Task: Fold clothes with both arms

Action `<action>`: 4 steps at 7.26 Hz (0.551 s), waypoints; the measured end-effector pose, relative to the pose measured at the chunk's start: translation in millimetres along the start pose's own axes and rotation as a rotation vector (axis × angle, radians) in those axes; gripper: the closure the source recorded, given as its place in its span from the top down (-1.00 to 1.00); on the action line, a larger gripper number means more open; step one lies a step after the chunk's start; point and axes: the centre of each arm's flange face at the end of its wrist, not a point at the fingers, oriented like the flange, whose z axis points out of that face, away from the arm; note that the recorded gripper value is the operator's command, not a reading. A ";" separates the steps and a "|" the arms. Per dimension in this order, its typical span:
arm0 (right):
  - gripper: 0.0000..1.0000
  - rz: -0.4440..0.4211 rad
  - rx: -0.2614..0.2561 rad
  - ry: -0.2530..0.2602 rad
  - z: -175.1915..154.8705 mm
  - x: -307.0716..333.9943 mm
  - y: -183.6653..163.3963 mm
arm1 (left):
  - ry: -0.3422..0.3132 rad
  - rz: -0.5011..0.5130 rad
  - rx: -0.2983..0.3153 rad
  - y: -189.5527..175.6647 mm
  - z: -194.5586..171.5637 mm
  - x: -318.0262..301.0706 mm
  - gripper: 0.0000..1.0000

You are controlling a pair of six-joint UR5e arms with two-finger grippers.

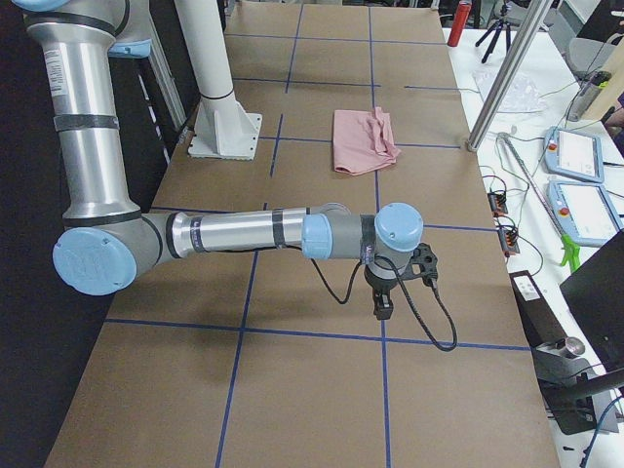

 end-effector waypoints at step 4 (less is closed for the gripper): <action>1.00 -0.005 -0.014 0.039 5.6 3.8 5.4 | -0.004 -0.097 -0.091 14.3 6.7 -8.0 1.00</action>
